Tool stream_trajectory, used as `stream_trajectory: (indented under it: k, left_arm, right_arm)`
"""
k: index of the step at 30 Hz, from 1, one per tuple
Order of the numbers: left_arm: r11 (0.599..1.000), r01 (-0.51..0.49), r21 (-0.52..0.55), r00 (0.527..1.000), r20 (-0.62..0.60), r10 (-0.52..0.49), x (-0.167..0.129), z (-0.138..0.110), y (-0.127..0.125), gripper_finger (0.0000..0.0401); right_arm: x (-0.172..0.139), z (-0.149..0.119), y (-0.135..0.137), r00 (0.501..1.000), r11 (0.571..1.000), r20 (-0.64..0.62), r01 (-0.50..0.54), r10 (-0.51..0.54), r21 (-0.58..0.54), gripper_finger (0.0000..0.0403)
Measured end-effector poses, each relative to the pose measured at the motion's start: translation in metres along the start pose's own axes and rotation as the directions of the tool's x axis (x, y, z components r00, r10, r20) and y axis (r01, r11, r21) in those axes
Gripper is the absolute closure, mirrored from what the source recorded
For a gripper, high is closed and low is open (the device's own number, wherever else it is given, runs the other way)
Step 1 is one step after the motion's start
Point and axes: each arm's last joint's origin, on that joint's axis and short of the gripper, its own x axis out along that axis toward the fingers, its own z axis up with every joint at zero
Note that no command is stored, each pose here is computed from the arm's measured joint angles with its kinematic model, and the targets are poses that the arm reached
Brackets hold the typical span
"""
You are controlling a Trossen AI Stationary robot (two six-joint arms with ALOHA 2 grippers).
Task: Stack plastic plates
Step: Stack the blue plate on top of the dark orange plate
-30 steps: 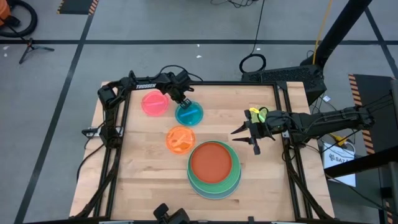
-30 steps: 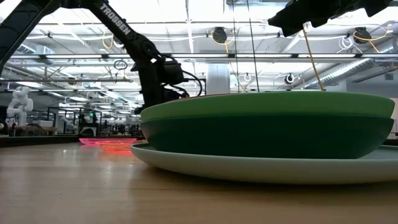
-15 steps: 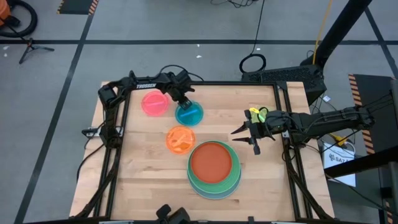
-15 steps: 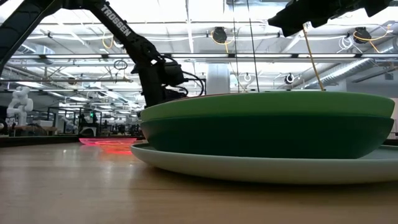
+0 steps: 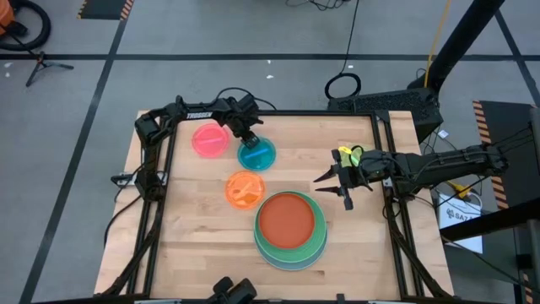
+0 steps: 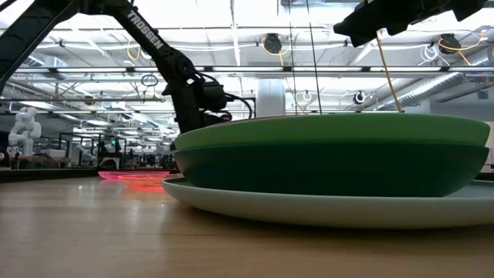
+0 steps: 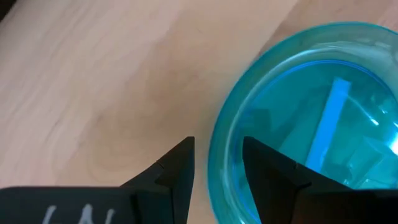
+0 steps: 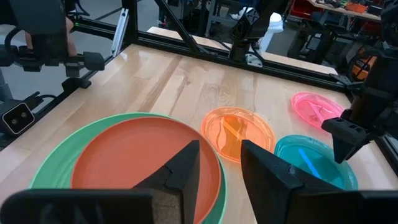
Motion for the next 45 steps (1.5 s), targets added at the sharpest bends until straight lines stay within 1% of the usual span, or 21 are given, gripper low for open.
stream_trajectory:
  k: [37, 45]
  left_arm:
    - [0.999, 0.003, 0.035, 1.000, -0.010, -0.003, 0.000, -0.001, -0.002, 0.0259]
    - [0.999, 0.000, 0.042, 0.999, -0.051, 0.002, 0.020, -0.002, -0.003, 0.0259]
  right_arm:
    - [0.000, -0.001, 0.000, 1.000, 1.000, -0.007, -0.001, 0.002, 0.002, 0.0294]
    - [0.000, -0.001, 0.000, 1.000, 1.000, -0.011, -0.002, 0.002, 0.003, 0.0294]
